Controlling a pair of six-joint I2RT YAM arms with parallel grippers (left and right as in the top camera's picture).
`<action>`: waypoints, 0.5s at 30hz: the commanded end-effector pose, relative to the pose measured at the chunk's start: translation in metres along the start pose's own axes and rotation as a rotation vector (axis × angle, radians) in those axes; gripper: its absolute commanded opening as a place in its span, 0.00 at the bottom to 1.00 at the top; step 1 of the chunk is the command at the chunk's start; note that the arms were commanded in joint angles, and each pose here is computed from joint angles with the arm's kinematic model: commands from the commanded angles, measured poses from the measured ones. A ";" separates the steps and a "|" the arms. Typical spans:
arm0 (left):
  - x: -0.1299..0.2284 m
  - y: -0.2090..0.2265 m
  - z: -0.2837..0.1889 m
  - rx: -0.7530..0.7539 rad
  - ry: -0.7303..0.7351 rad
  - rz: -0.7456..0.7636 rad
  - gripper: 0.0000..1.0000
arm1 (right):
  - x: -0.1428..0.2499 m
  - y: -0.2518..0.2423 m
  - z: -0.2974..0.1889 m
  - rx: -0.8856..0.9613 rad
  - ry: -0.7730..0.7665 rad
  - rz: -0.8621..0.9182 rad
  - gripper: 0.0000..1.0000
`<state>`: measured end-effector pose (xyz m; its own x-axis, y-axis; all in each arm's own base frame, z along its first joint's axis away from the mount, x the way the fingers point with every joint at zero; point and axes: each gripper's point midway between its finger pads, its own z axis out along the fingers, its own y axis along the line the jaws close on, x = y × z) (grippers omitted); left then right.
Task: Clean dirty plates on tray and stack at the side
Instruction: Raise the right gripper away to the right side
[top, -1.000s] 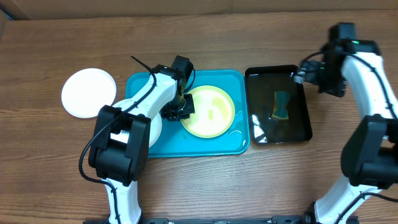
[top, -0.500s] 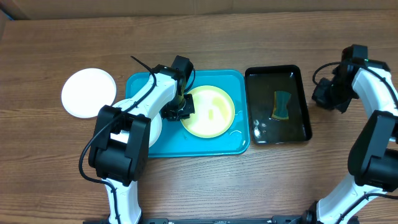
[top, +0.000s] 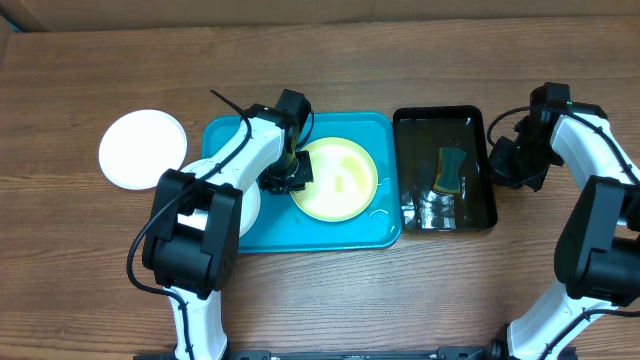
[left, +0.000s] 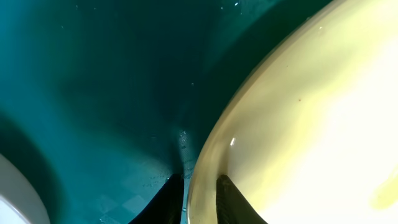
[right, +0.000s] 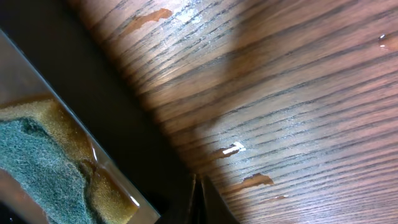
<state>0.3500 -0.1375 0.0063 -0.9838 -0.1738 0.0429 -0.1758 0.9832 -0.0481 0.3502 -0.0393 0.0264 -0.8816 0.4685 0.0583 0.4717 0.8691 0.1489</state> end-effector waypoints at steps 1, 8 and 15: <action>0.002 0.004 0.012 -0.024 0.013 0.006 0.21 | -0.002 0.008 -0.004 -0.023 -0.011 -0.015 0.10; -0.002 0.001 0.012 -0.013 -0.006 0.007 0.24 | -0.030 0.022 -0.050 -0.048 -0.091 -0.024 0.52; -0.002 -0.001 0.012 -0.011 -0.010 0.012 0.08 | -0.041 0.029 -0.068 -0.060 -0.132 -0.030 1.00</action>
<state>0.3594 -0.1413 0.0062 -0.9848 -0.1738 0.0080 -0.1739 0.9823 -0.0699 0.3964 -0.0456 0.0886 -0.8830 0.4649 -0.0645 0.4453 0.8733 0.1975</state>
